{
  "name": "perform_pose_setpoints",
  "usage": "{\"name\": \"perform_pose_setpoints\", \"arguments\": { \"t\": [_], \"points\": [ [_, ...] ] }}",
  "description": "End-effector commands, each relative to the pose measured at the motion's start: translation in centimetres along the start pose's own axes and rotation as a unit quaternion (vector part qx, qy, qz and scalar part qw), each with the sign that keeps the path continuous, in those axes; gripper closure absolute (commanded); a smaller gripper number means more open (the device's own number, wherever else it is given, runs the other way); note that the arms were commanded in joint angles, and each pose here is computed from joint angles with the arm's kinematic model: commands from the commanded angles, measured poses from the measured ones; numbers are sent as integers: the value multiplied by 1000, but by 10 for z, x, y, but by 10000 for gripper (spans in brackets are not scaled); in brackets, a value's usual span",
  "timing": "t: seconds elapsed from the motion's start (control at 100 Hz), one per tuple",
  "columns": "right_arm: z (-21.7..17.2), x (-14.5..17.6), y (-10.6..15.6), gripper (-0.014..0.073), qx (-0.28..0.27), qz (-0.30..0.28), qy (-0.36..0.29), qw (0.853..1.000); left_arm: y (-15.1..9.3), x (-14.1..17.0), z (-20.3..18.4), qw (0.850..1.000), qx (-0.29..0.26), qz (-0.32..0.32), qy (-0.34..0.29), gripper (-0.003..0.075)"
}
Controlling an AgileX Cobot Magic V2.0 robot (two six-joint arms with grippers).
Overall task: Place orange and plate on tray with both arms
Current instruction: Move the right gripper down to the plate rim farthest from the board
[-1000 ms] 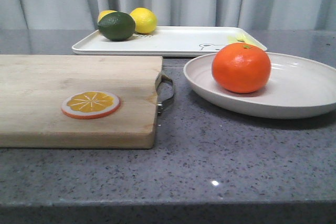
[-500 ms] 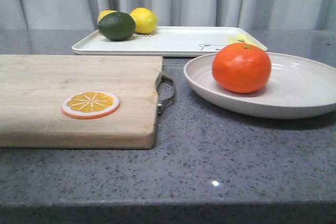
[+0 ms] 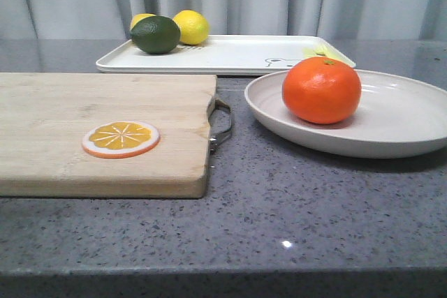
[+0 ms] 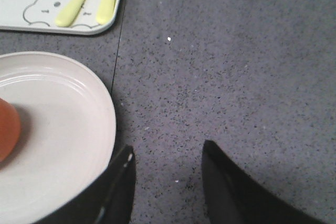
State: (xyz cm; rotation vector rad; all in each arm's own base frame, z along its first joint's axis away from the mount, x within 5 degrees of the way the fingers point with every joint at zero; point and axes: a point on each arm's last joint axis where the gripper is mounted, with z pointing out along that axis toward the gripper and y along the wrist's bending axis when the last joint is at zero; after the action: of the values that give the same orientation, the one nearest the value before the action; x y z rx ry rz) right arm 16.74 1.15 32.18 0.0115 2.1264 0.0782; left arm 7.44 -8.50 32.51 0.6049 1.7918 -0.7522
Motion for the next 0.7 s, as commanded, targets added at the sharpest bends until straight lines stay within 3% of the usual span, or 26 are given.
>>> {"name": "perform_pose_setpoints", "arguments": {
  "t": [0.0, 0.17, 0.41, 0.69],
  "points": [
    [6, -26, 5, 252, -5, -10, -4, 1000, -2, -15, -3, 999, 5, 0, -49, 714],
    [34, -42, 19, 252, -20, -29, 84, 996, -2, -15, -3, 999, 5, 0, -49, 713],
    [81, -44, 39, 252, -34, -38, 207, 977, -2, -14, -3, 999, 5, 0, -47, 713],
    [110, -41, 46, 253, -45, -16, 246, 968, -2, -14, -3, 999, 5, 0, -47, 714]
  ]
}}
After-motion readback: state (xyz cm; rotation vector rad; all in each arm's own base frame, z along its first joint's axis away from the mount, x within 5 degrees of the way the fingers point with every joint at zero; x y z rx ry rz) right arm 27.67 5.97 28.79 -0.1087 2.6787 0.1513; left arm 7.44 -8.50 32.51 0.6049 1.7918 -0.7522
